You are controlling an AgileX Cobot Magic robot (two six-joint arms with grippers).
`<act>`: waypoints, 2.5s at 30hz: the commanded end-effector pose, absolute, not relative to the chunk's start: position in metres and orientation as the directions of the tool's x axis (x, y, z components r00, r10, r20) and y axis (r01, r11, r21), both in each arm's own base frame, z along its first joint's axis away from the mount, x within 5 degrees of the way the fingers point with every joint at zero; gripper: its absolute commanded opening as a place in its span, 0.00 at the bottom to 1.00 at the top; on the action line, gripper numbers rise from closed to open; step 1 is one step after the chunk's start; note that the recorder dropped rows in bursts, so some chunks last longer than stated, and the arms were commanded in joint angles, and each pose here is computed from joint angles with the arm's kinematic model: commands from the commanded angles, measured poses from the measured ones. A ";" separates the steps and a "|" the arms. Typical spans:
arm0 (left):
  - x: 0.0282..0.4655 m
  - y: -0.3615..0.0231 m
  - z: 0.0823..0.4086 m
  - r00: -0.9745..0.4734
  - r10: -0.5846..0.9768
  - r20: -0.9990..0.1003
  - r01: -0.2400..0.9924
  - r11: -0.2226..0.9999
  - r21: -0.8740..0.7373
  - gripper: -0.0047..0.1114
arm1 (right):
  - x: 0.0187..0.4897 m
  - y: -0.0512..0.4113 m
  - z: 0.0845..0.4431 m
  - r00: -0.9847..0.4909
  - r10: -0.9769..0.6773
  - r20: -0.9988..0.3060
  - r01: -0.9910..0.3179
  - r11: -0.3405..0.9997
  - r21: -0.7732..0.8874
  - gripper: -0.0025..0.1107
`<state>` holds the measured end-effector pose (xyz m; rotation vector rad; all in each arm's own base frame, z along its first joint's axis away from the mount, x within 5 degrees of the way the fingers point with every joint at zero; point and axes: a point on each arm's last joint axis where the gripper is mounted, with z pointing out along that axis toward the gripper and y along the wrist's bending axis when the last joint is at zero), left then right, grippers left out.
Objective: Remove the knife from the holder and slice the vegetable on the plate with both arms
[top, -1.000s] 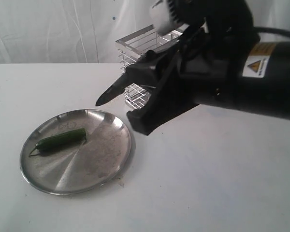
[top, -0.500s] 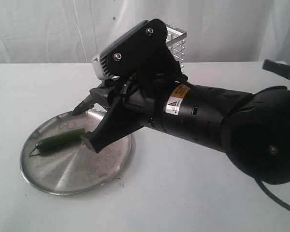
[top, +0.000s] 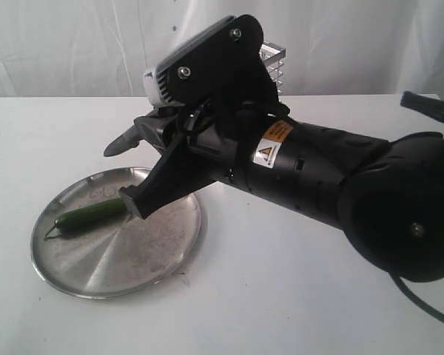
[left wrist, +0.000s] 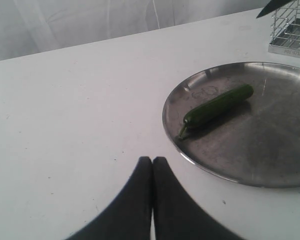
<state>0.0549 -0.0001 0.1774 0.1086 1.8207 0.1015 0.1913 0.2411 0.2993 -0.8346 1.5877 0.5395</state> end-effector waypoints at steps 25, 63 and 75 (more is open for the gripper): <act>0.052 -0.018 0.198 -0.252 -0.538 -0.805 0.073 0.819 -0.570 0.04 | 0.181 0.231 0.335 0.008 -0.095 -0.995 -0.762 0.645 -0.068 0.13; 0.181 -0.065 0.306 -0.181 -0.022 -0.983 0.587 0.800 -0.126 0.13 | 0.143 0.201 0.401 0.065 0.217 -0.974 -0.796 0.600 0.080 0.13; 0.222 -0.069 0.273 -0.347 0.002 -0.938 0.562 0.801 -0.206 0.26 | 0.148 0.209 0.390 0.024 0.167 -0.986 -0.797 0.599 0.082 0.13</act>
